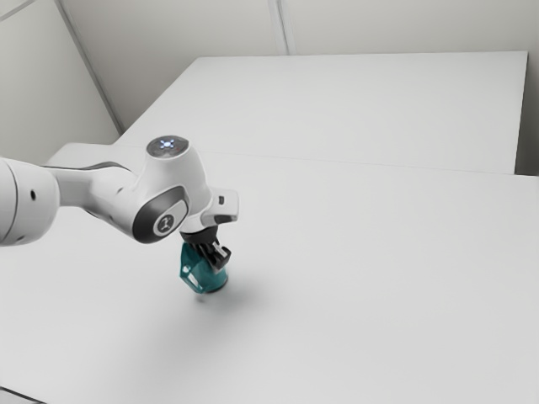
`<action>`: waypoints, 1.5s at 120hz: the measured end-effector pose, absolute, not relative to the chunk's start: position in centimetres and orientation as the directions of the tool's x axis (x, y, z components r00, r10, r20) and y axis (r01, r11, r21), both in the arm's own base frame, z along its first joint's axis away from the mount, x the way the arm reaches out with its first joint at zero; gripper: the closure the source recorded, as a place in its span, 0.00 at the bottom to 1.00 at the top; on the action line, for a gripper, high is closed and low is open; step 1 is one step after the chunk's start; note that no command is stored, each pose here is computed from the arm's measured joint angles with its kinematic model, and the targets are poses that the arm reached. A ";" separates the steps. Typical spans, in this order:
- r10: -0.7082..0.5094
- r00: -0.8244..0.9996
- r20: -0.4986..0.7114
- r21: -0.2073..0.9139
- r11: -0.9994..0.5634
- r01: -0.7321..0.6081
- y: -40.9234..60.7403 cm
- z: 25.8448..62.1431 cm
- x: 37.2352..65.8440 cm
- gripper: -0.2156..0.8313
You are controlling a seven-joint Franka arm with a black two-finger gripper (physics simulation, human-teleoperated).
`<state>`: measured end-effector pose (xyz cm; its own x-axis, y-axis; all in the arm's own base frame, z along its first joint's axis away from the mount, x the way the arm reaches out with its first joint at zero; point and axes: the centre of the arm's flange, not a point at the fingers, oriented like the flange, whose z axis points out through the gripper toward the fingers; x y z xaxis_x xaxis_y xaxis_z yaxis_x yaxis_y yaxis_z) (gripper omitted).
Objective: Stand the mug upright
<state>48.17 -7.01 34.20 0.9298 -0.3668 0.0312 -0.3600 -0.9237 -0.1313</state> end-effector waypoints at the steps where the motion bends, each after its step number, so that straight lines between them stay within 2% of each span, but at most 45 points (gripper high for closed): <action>1: -0.367 0.930 0.032 -0.131 -0.924 -0.360 -7.0 34.2 48.2 0.74; 14: -0.361 0.931 0.054 -0.133 -0.926 -0.352 -7.1 35.2 48.3 0.56; 24: -0.359 0.931 0.069 -0.135 -0.928 -0.348 -7.2 36.0 48.3 0.45; 52: -0.354 0.929 0.103 -0.136 -0.931 -0.340 -7.7 38.3 48.9 0.30; 104: -0.229 0.972 0.057 -0.026 -0.973 -0.228 -8.2 45.4 51.7 0.24; 148: -0.171 0.985 0.005 0.005 -0.985 -0.171 -7.6 50.9 55.4 0.23; 180: -0.143 0.989 0.036 0.005 -0.990 -0.143 -6.6 58.5 56.2 0.23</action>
<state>56.20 -6.64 58.46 0.9891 -0.1429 0.0358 -0.1432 -0.9897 0.0045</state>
